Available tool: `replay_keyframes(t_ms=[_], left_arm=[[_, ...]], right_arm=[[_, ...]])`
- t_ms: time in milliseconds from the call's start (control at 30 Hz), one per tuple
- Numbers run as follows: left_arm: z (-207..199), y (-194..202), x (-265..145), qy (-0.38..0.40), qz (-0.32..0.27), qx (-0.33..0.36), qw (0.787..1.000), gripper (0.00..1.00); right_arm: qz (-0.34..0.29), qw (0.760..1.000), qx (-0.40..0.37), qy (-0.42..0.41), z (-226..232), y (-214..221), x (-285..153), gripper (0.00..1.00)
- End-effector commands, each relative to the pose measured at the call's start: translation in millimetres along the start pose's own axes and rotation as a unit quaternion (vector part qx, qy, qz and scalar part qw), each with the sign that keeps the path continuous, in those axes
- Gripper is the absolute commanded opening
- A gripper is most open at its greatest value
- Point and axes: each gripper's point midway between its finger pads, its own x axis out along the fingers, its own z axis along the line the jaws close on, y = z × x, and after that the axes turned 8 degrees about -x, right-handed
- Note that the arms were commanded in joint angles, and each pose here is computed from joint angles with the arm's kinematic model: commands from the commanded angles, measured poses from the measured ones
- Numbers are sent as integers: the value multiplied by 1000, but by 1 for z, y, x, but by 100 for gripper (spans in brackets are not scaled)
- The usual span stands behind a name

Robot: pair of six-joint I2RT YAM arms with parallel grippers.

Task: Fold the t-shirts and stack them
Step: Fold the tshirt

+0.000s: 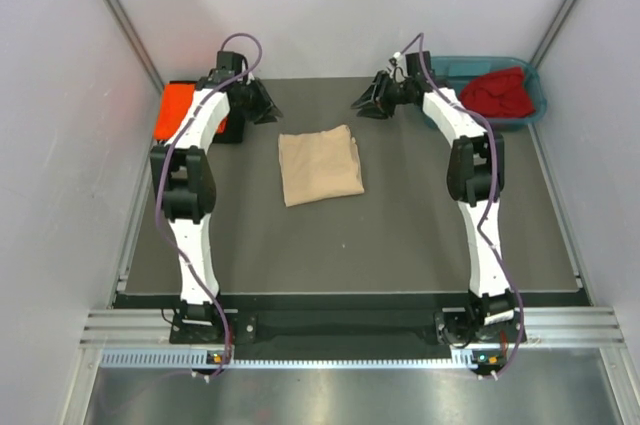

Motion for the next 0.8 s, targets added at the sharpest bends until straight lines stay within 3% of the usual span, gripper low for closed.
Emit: replay_keyframes(t_ms=[0, 133, 333, 533, 767], left_arm=[[-15, 24, -34, 27, 8, 23, 999, 31], [-29, 63, -30, 85, 53, 23, 995, 27], [-31, 123, -17, 120, 128, -1, 984, 24], [-1, 153, -3, 86, 161, -8, 983, 21], [46, 184, 3, 36, 188, -3, 982, 20]], right_arm=[[6, 998, -57, 7, 39, 18, -20, 41], [57, 995, -76, -15, 65, 69, 0, 41], [99, 992, -78, -1, 56, 118, 13, 33], [114, 993, -31, 8, 3, 139, -1, 19], [193, 980, -19, 47, -54, 213, -21, 17]])
